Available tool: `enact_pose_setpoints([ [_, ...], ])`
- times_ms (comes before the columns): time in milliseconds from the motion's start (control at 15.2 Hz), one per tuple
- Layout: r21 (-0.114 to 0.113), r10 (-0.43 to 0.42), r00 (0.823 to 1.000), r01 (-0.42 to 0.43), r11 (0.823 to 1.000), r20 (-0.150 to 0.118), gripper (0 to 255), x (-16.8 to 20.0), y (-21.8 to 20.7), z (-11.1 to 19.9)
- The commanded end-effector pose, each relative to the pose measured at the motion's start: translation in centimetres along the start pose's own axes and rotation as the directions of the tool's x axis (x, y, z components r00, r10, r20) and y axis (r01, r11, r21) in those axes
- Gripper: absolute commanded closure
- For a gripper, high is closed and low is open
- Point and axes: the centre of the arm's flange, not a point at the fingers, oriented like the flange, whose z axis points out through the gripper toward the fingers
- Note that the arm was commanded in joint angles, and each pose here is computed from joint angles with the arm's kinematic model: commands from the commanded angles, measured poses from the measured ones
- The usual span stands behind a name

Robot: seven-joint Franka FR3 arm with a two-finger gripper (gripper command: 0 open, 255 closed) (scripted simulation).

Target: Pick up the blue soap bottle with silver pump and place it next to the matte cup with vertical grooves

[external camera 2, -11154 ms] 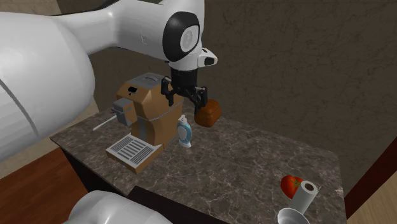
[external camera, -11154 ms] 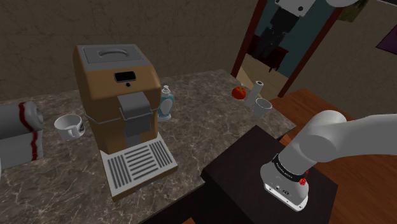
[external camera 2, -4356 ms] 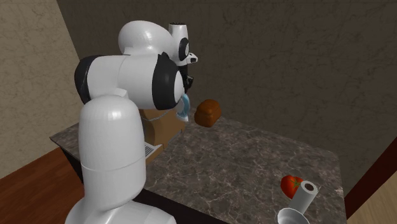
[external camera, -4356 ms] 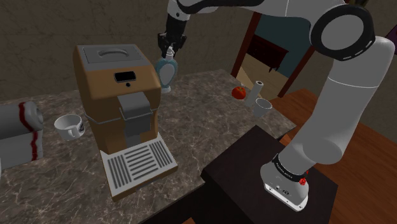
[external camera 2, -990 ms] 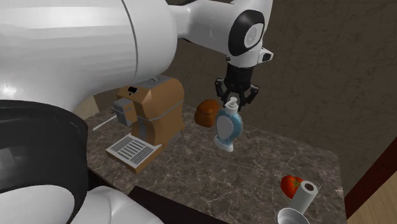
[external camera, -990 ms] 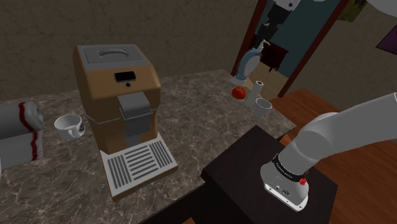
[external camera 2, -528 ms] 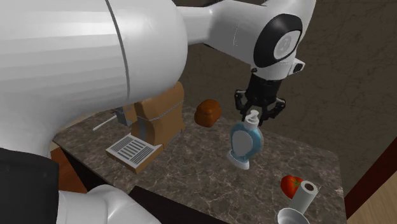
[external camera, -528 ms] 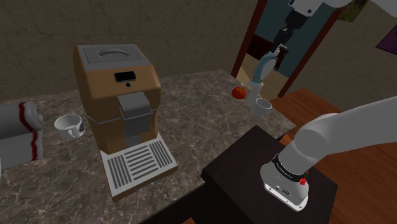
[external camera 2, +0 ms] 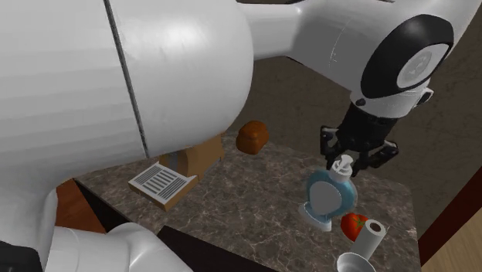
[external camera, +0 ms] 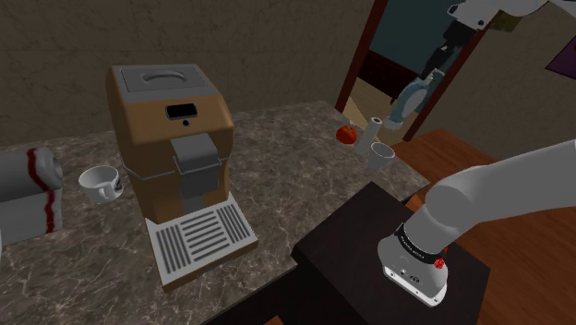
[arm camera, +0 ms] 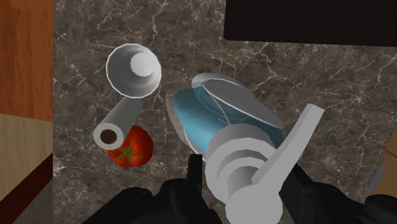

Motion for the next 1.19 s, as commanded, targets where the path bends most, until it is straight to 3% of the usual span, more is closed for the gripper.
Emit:
enact_pose_setpoints([
  [0,0.000,-0.001,1.000,0.001,1.000,0.000,255,-1.6,2.1,-0.3],
  [1122,0.000,-0.001,1.000,0.001,1.000,0.000,255,-15.2,19.7,-3.6],
])
